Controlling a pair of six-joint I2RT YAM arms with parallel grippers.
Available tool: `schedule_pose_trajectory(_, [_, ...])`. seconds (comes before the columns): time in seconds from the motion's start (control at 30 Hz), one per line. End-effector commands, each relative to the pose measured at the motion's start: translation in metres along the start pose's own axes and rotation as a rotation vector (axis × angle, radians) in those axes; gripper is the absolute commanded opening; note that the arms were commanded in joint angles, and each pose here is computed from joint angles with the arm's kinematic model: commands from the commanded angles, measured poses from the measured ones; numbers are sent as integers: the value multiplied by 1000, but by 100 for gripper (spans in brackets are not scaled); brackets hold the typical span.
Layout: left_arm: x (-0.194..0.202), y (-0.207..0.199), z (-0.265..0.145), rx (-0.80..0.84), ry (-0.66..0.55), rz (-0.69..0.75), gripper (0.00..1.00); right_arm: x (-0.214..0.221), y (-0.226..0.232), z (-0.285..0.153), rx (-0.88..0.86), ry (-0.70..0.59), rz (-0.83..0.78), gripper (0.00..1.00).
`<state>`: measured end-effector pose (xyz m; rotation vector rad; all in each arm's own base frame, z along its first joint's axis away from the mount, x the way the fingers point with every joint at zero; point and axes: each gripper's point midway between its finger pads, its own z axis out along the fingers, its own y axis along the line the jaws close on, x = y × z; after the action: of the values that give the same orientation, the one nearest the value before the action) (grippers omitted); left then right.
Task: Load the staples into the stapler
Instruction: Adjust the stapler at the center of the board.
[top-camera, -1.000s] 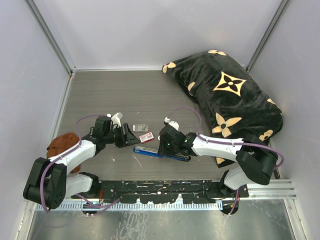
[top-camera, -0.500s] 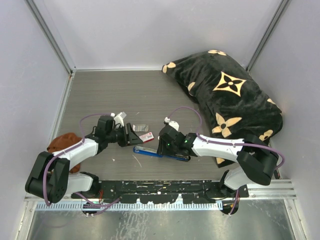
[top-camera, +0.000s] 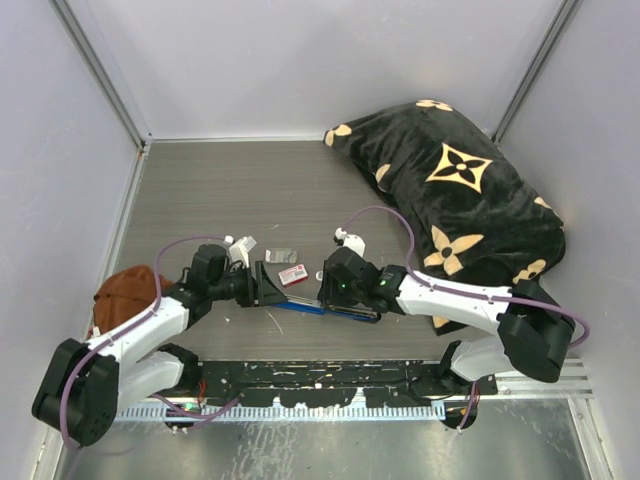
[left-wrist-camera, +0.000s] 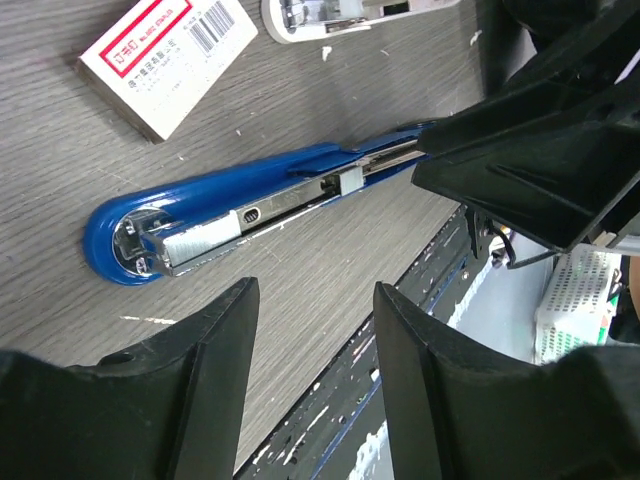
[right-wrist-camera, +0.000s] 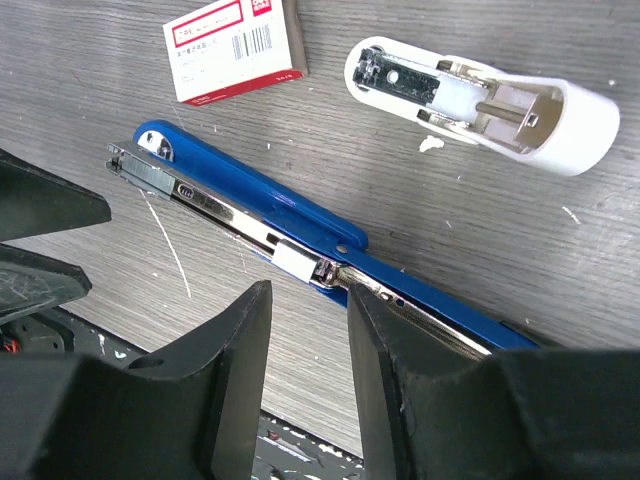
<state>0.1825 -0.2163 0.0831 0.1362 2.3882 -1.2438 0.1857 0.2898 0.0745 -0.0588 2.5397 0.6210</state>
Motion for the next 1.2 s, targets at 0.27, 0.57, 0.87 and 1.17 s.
schedule_pose_trajectory(0.27, [-66, -18, 3, -23, -161, 236, 60, -40, 0, -46, -81, -208, -123, 61])
schedule_pose_trajectory(0.57, [-56, -19, 10, -8, -39, 204, 59, -67, 1, -76, -54, -290, -147, 76])
schedule_pose_trajectory(0.87, [-43, 6, 24, -50, -12, 225, 57, -62, 17, -74, -105, -232, -200, 77])
schedule_pose_trajectory(1.17, [-20, 21, 31, -102, 52, 219, 57, -65, 8, -80, -71, -252, -208, 77])
